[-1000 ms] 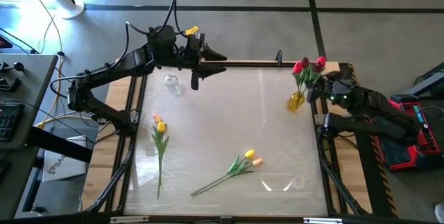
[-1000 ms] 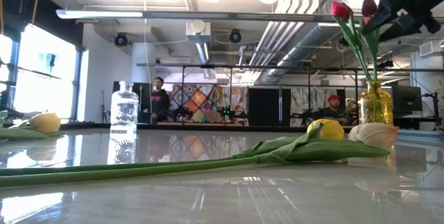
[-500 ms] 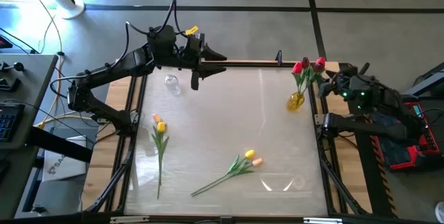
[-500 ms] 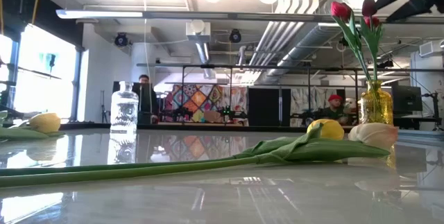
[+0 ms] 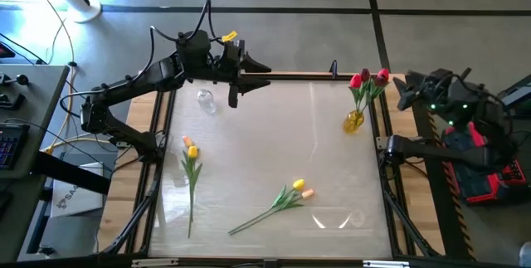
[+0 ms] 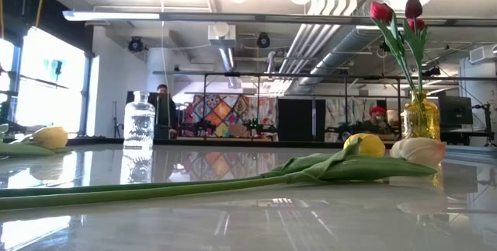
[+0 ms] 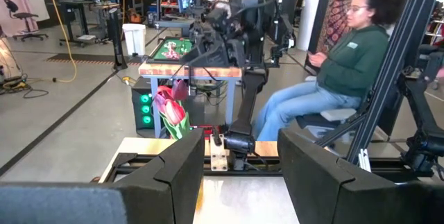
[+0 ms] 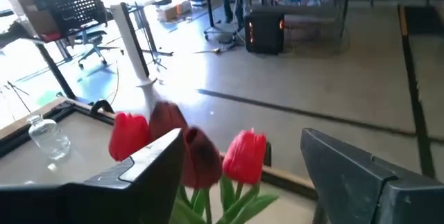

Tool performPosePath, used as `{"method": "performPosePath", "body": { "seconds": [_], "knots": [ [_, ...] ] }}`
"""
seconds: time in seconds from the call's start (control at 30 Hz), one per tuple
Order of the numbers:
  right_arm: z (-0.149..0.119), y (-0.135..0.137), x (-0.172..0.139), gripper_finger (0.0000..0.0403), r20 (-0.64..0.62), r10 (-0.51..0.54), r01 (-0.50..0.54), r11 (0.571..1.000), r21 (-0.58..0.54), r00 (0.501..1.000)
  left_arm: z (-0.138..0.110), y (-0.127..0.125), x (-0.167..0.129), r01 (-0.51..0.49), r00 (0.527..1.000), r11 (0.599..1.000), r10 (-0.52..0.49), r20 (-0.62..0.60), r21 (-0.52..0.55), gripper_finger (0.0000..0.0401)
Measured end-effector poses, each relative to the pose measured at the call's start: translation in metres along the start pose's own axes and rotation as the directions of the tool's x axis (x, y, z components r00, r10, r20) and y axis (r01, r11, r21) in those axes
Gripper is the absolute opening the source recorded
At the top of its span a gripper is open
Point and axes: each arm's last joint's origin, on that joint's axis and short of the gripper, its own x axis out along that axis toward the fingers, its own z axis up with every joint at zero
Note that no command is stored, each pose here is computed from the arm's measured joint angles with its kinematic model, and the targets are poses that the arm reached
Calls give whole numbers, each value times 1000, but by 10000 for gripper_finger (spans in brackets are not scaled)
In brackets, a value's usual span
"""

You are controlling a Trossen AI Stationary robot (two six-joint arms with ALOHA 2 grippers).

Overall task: Sort flowers into vase by color
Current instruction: Put the bottom light pink tulip into the transparent vase

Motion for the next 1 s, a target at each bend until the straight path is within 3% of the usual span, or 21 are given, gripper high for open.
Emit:
{"method": "performPosePath", "body": {
  "seconds": [0.23,0.47,0.7,1.0],
  "knots": [
    [27,6,-3,279,26,-6,9,994,-109,1000,0,0,0,-1,1000,1000,1,0,0,172],
    [52,18,0,279,42,54,-47,986,-161,998,0,0,0,0,1000,1000,0,0,0,172],
    [68,32,4,279,24,212,-206,968,-146,977,0,0,0,0,1000,1000,0,0,0,172],
    [74,53,17,279,-23,434,-434,897,-85,901,0,0,0,0,1000,1000,0,0,0,172]
  ]
}}
